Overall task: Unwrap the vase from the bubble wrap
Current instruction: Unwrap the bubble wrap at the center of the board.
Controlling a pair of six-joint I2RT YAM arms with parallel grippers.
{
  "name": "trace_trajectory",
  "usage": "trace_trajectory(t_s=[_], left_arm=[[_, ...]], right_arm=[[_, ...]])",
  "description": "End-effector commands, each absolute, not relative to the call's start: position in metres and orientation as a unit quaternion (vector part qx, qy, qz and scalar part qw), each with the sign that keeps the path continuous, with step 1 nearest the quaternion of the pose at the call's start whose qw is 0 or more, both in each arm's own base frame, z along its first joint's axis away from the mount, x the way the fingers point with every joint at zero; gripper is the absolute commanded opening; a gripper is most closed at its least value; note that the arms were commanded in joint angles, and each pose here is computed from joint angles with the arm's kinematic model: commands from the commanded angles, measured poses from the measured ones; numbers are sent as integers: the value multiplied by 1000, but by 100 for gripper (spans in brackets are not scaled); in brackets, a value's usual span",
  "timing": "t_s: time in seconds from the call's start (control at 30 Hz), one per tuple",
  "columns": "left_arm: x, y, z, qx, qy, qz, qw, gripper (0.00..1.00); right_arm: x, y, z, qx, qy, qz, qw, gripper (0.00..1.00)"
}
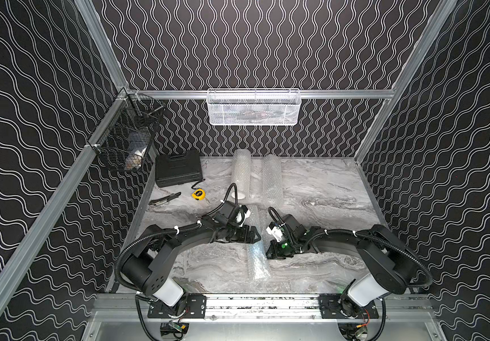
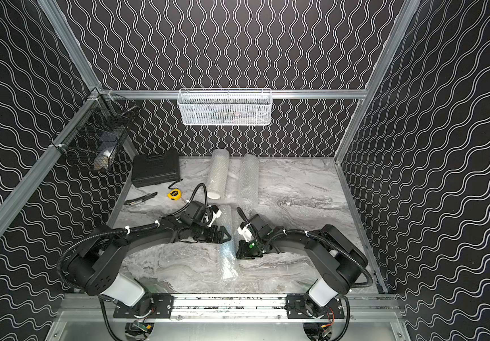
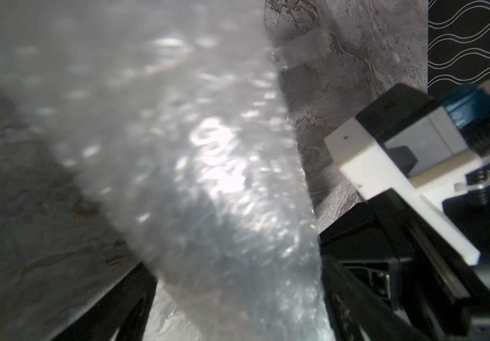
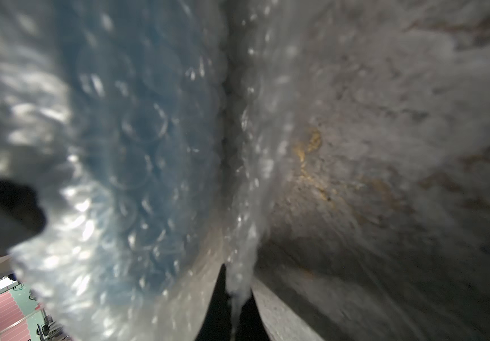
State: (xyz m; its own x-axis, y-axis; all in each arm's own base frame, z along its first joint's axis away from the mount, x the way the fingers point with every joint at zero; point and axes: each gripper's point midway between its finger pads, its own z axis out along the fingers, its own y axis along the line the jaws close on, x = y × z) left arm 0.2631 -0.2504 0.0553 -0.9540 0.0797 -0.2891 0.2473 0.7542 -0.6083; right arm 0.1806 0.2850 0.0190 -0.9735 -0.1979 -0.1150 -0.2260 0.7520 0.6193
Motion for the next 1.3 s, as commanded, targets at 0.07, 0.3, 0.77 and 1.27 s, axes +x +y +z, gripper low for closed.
trace_trajectory(t_s=[0.07,0.3,0.77,1.27], left_arm=[[250,-253,60,102,923,-356,102,96],[244,-258,60,106,920,-364,98,99],[246,-248,39,108,944,-297,94,81],[246,-243,44,117,944,-287,109,73]], right_arm=[[189,287,21,-93,938,333,36,3],[189,289,21,-94,937,334,36,2],[181,288,24,-125,935,329,28,5],[165,273,7,-163,940,299,3,6]])
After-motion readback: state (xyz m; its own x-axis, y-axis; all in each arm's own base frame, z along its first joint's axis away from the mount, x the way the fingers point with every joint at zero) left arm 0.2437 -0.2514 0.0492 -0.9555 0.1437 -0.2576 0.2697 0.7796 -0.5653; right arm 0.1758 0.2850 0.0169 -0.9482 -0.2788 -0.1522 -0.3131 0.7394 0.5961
